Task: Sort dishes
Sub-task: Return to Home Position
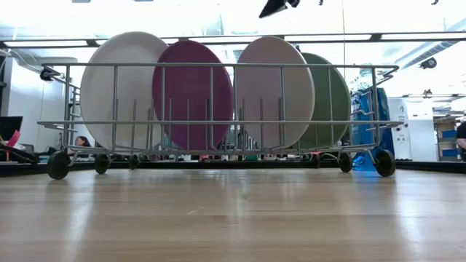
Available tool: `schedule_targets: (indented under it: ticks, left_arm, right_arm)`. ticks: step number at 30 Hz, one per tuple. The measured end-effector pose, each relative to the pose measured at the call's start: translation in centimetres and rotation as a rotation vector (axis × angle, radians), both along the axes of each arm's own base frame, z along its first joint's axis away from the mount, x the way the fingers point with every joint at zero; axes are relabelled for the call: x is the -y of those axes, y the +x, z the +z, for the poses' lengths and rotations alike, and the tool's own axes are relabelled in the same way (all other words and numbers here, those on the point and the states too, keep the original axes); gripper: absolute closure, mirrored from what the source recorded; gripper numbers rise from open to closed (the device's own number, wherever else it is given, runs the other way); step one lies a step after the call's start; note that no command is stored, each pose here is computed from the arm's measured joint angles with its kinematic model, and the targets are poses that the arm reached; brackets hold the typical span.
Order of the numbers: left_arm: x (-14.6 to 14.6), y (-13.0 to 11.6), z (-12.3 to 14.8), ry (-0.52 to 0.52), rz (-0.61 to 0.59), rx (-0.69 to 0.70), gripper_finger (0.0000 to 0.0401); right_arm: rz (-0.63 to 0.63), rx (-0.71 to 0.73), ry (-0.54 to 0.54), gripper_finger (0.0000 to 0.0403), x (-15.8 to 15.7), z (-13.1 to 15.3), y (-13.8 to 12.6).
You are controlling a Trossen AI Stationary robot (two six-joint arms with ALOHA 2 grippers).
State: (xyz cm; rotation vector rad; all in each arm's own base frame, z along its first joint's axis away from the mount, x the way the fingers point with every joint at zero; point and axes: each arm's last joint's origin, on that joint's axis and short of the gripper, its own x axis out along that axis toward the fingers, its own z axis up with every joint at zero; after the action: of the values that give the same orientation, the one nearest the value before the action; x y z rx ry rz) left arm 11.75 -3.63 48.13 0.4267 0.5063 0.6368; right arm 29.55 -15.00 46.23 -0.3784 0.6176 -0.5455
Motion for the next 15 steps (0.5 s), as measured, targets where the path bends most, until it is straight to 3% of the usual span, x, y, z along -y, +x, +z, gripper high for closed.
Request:
schedule_targets:
  ticks: [4,10,15]
  left_arm:
    - [0.8,1.0,-0.8,-0.105,-0.110,-0.059,0.0159]
    - [2.7,3.1,-3.4,-0.049,-0.225,-0.087,0.0159]
    - [4.4,4.9,-5.4,-0.039,-0.441,-0.066,0.0159]
  right_arm:
    - [0.217,0.083,0.113,0.0401,-1.7,0.7,-0.4]
    - [0.389,0.092,0.142,0.0402,-5.3,0.7,-0.7]
    - [0.502,0.129,0.148,0.0402,-9.1,0.5,-1.3]
